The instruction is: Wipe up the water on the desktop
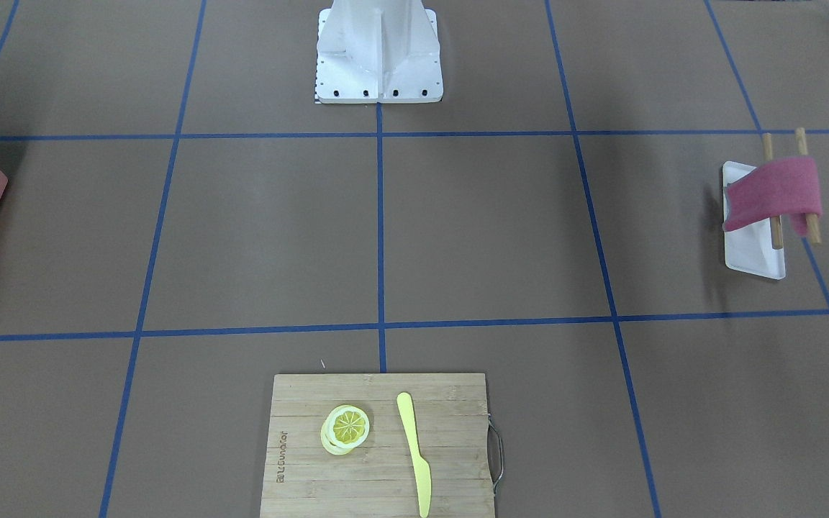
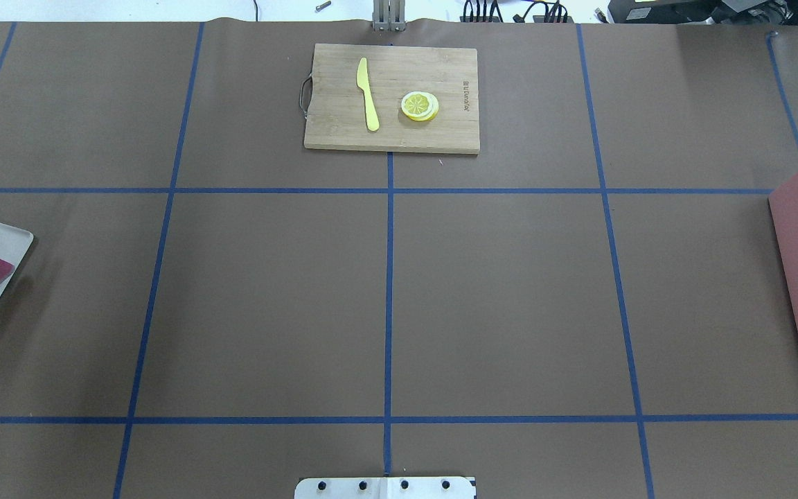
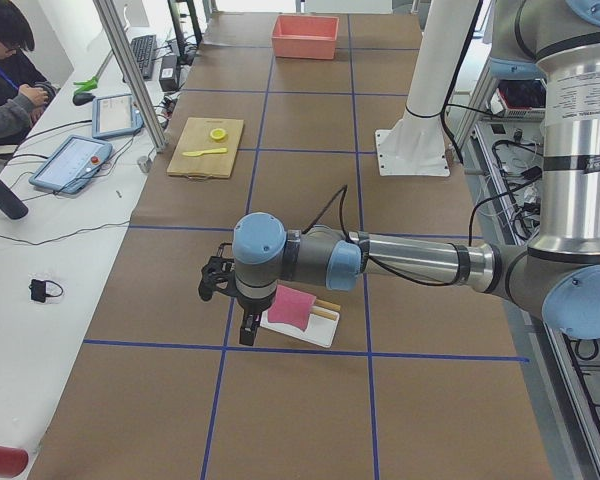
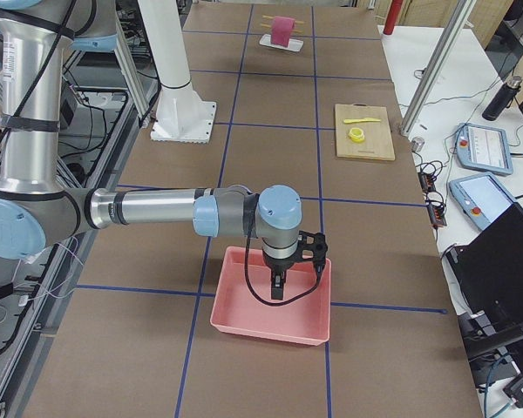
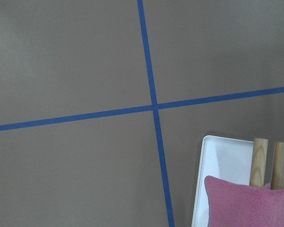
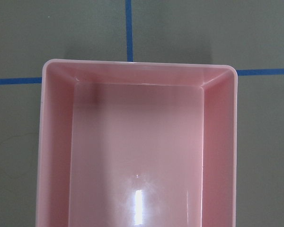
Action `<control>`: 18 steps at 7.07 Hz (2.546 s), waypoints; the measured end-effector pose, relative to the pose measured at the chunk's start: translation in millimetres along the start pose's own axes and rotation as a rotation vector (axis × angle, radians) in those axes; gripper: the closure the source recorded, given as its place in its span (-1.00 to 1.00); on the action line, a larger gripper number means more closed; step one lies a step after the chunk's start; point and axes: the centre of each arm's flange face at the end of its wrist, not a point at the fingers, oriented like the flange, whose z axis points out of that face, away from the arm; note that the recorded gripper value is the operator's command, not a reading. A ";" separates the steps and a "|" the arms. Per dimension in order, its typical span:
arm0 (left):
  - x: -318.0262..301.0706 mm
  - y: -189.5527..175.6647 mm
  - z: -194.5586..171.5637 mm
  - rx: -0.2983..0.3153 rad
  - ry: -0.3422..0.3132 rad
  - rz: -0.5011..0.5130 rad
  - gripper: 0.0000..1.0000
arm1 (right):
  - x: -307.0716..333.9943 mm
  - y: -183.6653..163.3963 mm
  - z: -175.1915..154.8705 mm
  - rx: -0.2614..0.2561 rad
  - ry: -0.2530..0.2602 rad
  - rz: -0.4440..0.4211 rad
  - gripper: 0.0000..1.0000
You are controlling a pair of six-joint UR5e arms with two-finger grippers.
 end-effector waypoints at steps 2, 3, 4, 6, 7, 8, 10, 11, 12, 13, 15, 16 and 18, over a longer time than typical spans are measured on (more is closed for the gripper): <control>5.7 -1.6 -6.0 0.013 -0.003 0.013 -0.97 | -1.1 0.1 -0.6 -0.001 -0.003 -0.003 -1.00; 9.2 -2.2 -8.7 0.018 -0.002 0.020 -0.97 | -3.2 -0.5 -2.7 0.003 -0.005 -0.008 -1.00; 13.0 -3.1 -11.6 0.025 0.000 0.028 -0.97 | -5.3 -1.5 -3.7 0.005 -0.008 -0.014 -1.00; 19.8 -8.8 -18.5 0.040 -0.002 0.044 -0.97 | -12.8 -3.3 -8.6 0.015 -0.011 -0.027 -1.00; 25.6 -13.3 -24.6 0.053 -0.003 0.057 -0.97 | -17.2 -5.4 -12.9 0.027 -0.011 -0.032 -1.00; 29.7 -16.8 -28.8 0.063 -0.002 0.067 -0.97 | -23.1 -10.0 -18.9 0.046 -0.015 -0.045 -1.00; 34.9 -23.2 -33.9 0.092 -0.001 0.094 -0.97 | -33.7 -17.6 -28.9 0.081 -0.031 -0.075 -1.00; 33.8 -26.1 -33.1 0.123 -0.002 0.114 -0.97 | -37.8 -19.2 -33.1 0.098 -0.035 -0.094 -1.00; 30.9 -27.6 -30.6 0.157 -0.001 0.131 -0.97 | -39.2 -19.1 -35.1 0.116 -0.034 -0.116 -1.00; 30.7 -27.5 -30.7 0.208 -0.001 0.181 -0.97 | -40.7 -19.1 -36.9 0.137 -0.036 -0.136 -1.00; 34.9 -27.8 -32.4 0.289 0.008 0.196 -0.97 | -45.5 -20.2 -41.3 0.170 -0.043 -0.158 -1.00; 37.2 -25.4 -27.3 0.295 0.018 0.172 -0.98 | -46.0 -20.5 -41.5 0.175 -0.044 -0.152 -1.00; 45.8 6.0 9.9 0.260 0.054 0.153 -0.97 | -45.2 -20.7 -40.6 0.175 -0.040 -0.128 -1.00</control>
